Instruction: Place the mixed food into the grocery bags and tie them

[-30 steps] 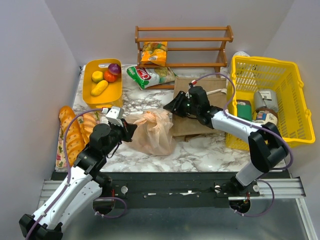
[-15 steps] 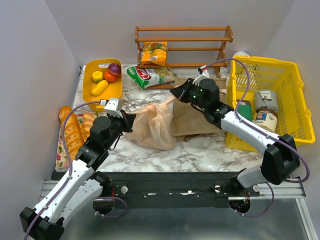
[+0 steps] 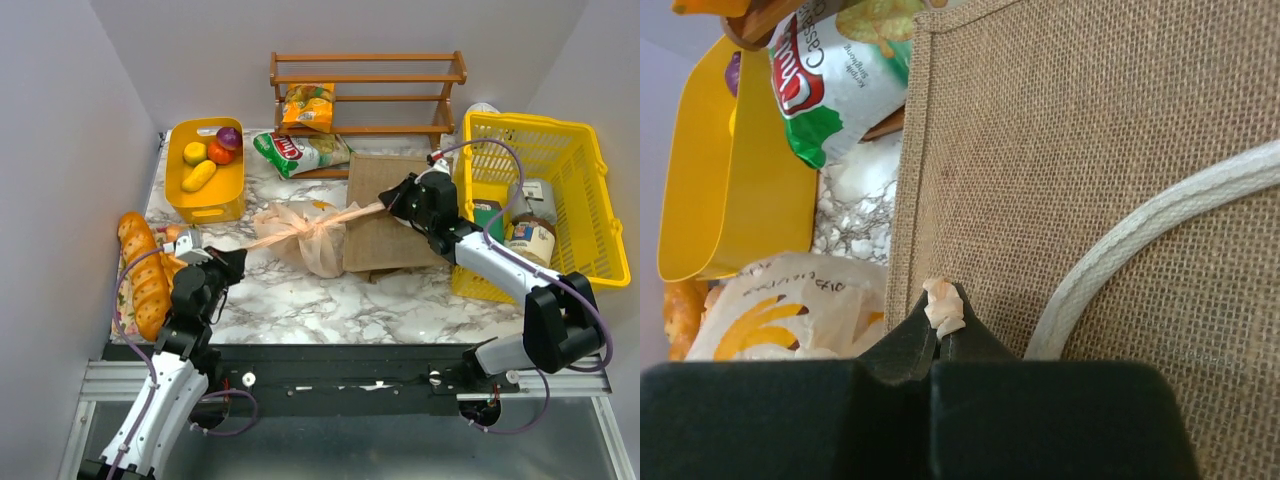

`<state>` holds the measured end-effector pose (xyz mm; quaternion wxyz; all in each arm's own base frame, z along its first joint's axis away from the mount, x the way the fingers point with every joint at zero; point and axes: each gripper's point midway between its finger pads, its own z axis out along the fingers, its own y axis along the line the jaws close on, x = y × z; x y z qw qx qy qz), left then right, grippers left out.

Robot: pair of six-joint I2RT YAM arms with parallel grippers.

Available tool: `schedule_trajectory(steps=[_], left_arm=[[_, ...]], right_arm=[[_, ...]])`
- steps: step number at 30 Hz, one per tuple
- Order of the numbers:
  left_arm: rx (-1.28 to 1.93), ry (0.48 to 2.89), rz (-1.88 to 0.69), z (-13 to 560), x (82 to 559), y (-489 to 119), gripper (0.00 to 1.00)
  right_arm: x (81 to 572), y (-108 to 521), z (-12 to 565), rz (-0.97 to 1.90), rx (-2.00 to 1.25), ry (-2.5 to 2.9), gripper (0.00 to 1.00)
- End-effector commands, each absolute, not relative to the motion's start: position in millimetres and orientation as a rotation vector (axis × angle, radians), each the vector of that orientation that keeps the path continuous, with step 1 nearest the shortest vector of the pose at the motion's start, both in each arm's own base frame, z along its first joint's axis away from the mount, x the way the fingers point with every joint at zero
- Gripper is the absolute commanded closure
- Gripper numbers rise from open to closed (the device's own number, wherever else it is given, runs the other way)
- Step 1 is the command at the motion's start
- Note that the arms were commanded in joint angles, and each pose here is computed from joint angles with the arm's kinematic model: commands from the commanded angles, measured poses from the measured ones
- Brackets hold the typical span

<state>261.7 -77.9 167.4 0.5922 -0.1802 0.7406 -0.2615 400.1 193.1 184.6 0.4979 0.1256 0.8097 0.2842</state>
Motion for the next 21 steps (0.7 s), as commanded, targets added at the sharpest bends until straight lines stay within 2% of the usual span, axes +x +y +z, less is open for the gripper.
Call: schedule_trajectory(steps=[1, 6, 13, 21], left_arm=[[-0.736, 1.705, -0.388, 132, 257, -20, 1.00], [-0.735, 1.721, -0.354, 137, 260, -11, 1.00], [-0.662, 1.685, -0.321, 176, 275, -5, 1.00], [-0.812, 1.727, -0.355, 128, 264, 10, 1.00]], right_arm=[[433, 102, 181, 0.303, 0.494, 1.838, 0.99], [435, 92, 184, 0.281, 0.500, 1.824, 0.99], [443, 85, 201, 0.270, 0.468, 1.799, 0.99], [443, 58, 173, 0.261, 0.531, 1.843, 0.99]])
